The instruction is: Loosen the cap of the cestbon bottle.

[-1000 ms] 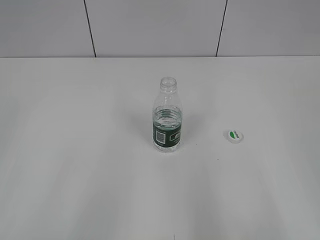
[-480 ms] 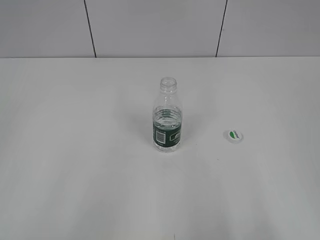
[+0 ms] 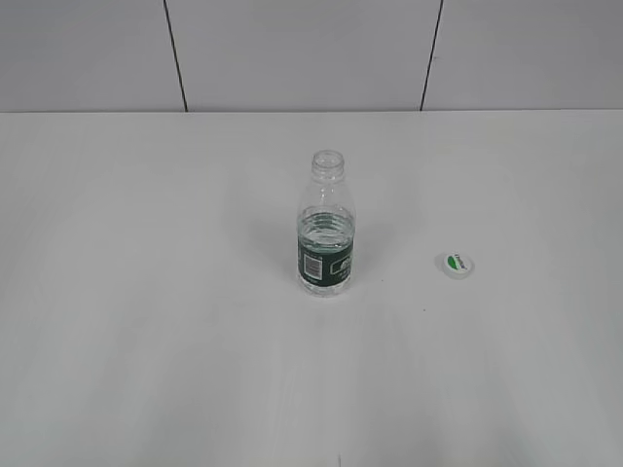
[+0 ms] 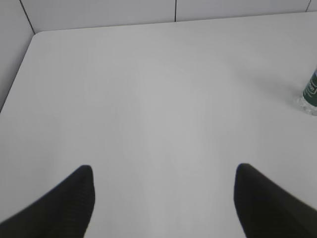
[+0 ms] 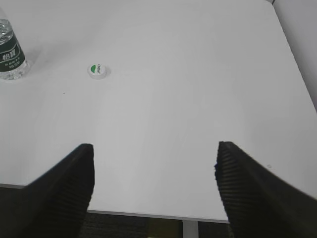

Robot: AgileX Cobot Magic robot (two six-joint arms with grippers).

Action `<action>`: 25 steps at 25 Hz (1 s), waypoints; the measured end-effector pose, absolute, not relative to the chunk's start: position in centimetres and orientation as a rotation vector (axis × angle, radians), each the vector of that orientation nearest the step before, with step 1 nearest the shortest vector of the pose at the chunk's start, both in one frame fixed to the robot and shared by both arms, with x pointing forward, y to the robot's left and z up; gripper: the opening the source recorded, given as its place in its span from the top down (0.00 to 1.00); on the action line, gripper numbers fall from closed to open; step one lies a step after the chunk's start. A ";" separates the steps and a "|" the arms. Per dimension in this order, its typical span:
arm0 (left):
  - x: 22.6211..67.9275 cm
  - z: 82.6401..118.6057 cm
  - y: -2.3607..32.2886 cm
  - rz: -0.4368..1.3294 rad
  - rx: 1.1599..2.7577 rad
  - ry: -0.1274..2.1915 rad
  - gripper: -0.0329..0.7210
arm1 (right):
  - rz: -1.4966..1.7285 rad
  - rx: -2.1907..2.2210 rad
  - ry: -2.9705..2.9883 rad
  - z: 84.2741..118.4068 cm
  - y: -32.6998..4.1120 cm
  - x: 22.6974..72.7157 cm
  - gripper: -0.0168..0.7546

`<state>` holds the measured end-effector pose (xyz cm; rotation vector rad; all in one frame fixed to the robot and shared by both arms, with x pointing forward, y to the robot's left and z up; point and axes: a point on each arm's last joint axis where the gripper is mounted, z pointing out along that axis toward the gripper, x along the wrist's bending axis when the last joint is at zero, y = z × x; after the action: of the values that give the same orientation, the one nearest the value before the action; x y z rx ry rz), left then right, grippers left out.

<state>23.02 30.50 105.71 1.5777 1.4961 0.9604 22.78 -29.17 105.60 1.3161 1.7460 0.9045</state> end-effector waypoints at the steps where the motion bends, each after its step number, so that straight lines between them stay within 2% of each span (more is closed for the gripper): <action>1: 23.0 105.7 30.5 0.957 1.577 1.495 0.26 | 0.905 1.316 1.746 105.6 -29.2 22.8 0.22; 25: 23.0 105.7 30.4 0.943 1.575 1.492 0.27 | 0.907 1.312 1.755 105.5 -29.2 22.8 0.22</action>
<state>23.02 30.38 105.71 1.5746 1.4916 0.9434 22.81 -29.17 105.51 1.3124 1.7548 0.9074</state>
